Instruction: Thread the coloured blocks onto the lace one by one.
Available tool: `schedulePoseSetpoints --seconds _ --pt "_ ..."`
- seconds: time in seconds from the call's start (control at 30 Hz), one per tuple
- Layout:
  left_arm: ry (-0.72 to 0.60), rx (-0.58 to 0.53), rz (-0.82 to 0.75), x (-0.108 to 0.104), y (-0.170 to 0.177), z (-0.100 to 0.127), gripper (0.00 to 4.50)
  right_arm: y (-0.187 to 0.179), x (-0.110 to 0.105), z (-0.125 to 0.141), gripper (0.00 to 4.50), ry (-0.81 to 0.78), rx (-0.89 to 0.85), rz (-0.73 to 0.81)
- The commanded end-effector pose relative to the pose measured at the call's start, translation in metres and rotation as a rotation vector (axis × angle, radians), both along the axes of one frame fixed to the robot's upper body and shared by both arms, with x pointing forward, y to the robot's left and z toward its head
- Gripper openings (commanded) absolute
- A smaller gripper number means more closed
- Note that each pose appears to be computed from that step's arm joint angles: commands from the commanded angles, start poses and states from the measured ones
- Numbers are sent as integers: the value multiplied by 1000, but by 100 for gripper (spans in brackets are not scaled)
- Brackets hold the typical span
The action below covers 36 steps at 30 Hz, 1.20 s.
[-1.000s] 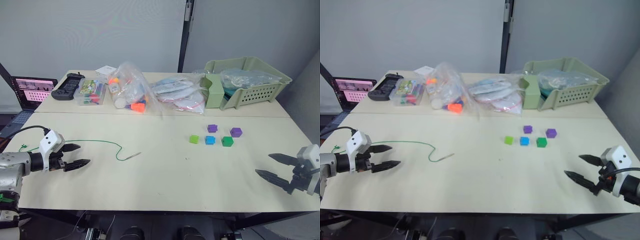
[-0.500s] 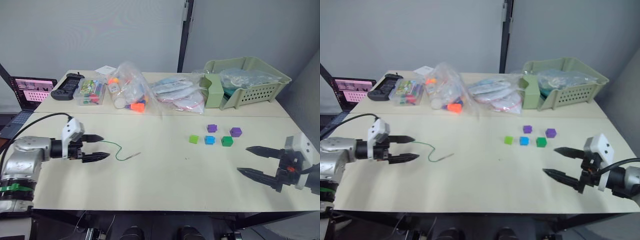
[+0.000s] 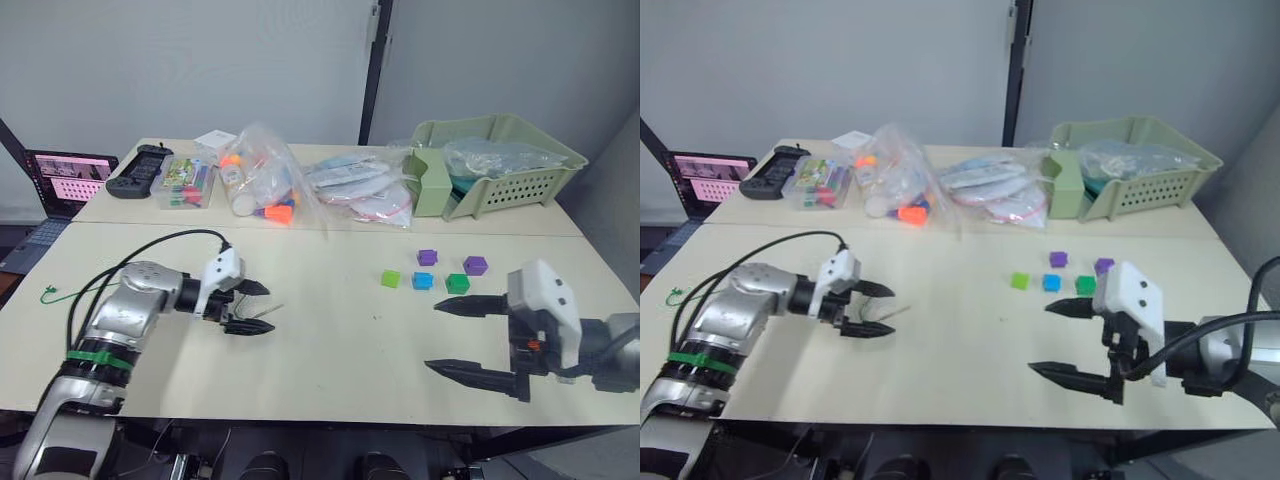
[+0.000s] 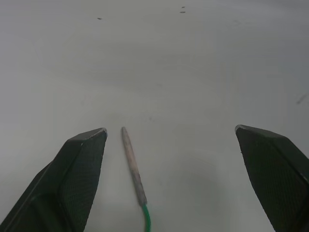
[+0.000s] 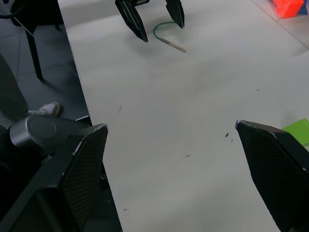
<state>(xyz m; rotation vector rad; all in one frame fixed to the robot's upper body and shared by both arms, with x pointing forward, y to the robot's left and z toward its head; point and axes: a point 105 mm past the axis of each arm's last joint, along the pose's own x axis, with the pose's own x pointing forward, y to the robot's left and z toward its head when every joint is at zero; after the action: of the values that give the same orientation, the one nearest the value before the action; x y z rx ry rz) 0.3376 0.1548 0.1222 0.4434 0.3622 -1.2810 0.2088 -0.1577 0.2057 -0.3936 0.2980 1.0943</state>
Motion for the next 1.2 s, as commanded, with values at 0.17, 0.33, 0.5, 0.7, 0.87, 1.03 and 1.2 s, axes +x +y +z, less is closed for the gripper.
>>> schedulePoseSetpoints --seconds 0.17,0.33,0.5,0.7,0.87,1.03,1.2 --pt "-64 142 26 16 6 -14 450 5 5 5 447 -56 -6 -64" --pt "-36 156 54 18 14 -26 369 8 8 6 450 -65 -2 -81" --pt "-13 162 42 10 20 -31 196 9 10 6 450 -62 13 -85" --pt "-14 150 15 5 22 -32 2 10 13 4 450 -50 17 -81" --pt "-35 86 -70 0 0 -22 2 9 17 2 450 -46 13 -95" --pt "-52 42 -158 -2 -31 -11 2 5 18 -1 450 -37 13 -123" --pt "-68 41 -271 -7 -77 -10 2 1 16 -6 450 -31 15 -158"
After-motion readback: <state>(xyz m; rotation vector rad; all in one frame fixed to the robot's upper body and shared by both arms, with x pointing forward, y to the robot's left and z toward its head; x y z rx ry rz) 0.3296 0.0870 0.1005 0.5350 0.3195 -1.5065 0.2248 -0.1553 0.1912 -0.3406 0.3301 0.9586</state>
